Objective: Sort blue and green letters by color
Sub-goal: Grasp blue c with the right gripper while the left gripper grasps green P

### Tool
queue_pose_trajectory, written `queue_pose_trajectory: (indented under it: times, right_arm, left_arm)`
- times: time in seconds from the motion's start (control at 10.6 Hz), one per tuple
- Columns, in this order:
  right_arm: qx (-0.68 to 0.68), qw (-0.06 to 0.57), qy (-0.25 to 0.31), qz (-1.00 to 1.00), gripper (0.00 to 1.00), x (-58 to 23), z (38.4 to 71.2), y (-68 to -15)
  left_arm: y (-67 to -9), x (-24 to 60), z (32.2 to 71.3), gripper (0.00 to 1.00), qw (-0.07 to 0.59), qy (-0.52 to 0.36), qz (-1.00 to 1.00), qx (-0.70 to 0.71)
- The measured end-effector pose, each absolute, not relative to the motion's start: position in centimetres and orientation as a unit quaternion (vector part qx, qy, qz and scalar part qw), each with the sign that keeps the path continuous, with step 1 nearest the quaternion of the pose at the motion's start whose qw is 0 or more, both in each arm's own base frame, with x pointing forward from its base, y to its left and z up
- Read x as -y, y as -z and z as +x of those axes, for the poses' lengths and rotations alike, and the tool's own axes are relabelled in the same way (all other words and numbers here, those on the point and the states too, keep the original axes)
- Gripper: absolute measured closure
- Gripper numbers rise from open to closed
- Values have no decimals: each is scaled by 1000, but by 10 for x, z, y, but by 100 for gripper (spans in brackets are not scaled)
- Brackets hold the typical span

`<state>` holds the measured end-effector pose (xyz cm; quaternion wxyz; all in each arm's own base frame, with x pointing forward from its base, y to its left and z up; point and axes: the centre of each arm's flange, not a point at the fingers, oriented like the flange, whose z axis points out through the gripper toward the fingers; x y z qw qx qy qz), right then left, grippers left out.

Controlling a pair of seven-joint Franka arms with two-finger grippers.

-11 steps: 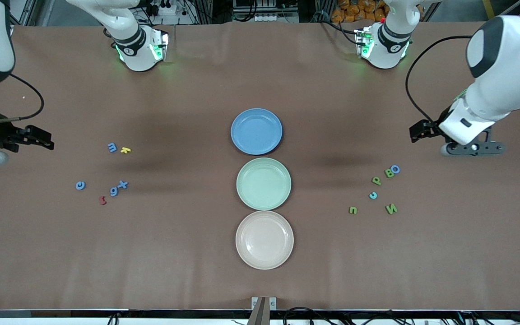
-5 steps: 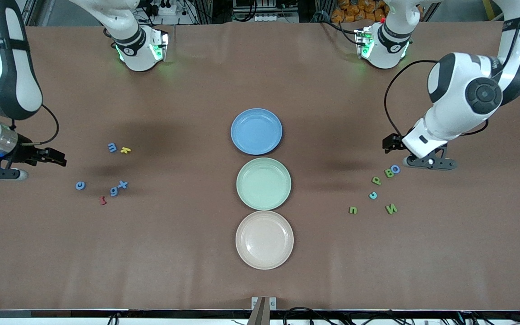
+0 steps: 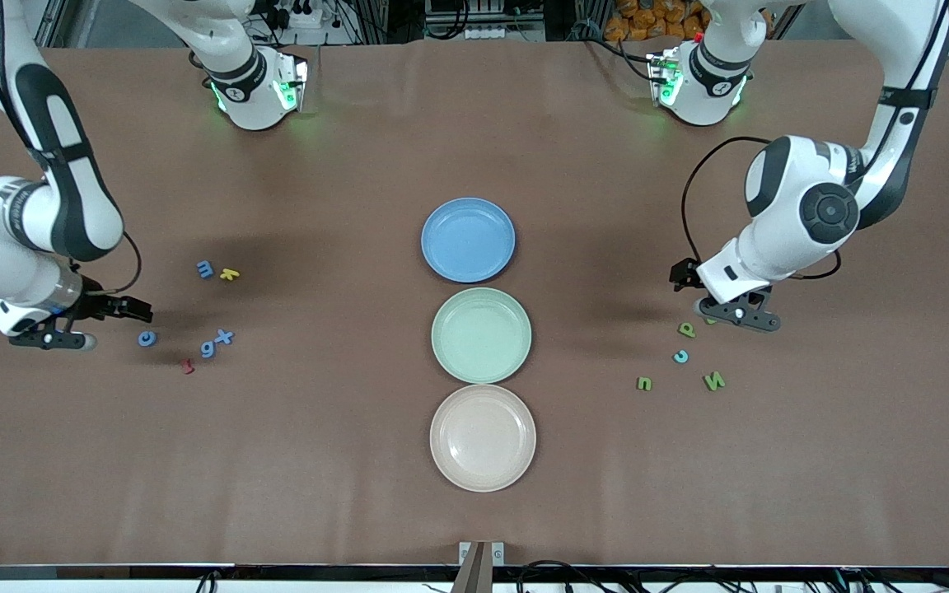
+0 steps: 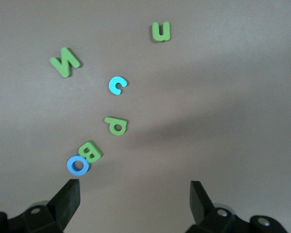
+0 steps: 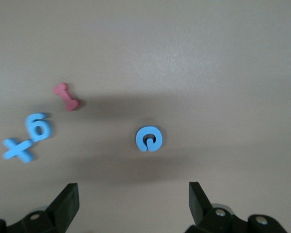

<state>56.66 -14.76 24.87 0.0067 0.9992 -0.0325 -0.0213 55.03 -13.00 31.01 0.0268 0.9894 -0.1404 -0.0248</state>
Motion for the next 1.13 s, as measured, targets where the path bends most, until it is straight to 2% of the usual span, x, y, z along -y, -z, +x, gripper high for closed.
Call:
queue_pose_trajectory:
  times: [0.28,0.75,0.85,1.13]
  right_arm:
    - [24,6,24,999,0,144,567,-200]
    - [6,6,15,1000,0,165,563,-189]
    - [5,8,8,1000,0,165,564,-183]
    - [4,8,3,1000,0,164,571,-166]
  left_arm:
    - [-268,132,559,0,-8,2,979,206]
    - [-211,133,563,6,16,-9,977,214]
    - [-205,130,563,15,17,-7,977,211]
    - [-199,126,565,19,18,-4,978,208]
